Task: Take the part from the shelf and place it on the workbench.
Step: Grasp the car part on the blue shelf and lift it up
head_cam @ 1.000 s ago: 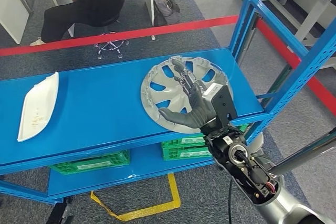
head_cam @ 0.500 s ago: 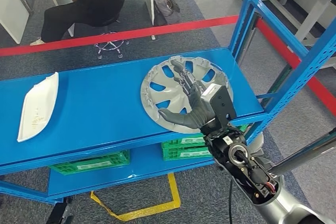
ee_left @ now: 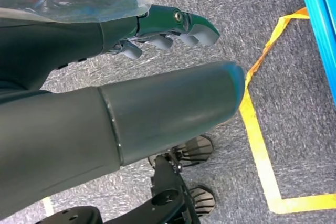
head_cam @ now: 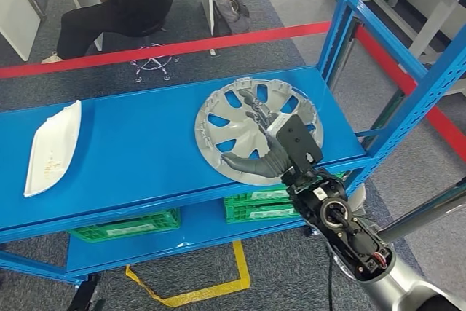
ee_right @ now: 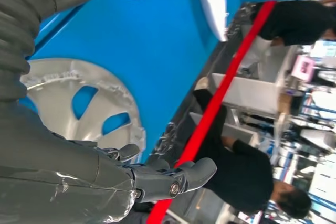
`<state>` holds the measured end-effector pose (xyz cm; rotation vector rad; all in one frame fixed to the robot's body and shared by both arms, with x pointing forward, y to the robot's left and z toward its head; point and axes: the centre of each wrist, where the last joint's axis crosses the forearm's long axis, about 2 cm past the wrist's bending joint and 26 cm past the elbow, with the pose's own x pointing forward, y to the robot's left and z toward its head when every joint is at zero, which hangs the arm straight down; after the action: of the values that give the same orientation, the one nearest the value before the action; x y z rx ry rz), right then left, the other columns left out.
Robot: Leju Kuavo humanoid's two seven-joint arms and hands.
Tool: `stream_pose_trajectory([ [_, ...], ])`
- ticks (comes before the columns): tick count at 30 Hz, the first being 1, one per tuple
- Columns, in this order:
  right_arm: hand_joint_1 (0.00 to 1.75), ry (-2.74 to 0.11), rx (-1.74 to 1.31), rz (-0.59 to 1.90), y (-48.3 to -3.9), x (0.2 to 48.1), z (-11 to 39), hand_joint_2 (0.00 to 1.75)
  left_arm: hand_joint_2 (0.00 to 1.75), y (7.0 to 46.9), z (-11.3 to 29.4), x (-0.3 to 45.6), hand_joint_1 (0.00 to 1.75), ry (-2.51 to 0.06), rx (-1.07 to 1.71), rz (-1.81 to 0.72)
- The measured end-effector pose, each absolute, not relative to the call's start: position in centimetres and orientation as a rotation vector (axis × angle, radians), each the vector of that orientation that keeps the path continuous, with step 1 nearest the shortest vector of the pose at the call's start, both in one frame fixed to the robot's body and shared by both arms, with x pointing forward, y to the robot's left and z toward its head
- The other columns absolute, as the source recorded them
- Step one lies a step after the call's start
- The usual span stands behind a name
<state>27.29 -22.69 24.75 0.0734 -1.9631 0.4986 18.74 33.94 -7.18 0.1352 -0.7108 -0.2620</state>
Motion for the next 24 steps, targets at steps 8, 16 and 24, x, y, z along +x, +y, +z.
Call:
stream_pose_trajectory([
  [8,0.00,-1.919,0.004,0.634,-23.2,28.3,26.0,1.75,0.00,33.9,-7.1,18.9,0.00,-0.700,0.135,-0.256],
  [16,0.00,-1.831,-0.083,0.872,-22.8,30.9,28.7,1.75,0.00,34.4,-6.8,19.7,0.00,-0.710,0.159,-0.222],
  [24,0.00,-1.710,-0.201,1.060,-23.0,32.6,30.4,1.75,0.00,34.7,-6.9,19.3,0.00,-0.700,0.177,-0.190],
])
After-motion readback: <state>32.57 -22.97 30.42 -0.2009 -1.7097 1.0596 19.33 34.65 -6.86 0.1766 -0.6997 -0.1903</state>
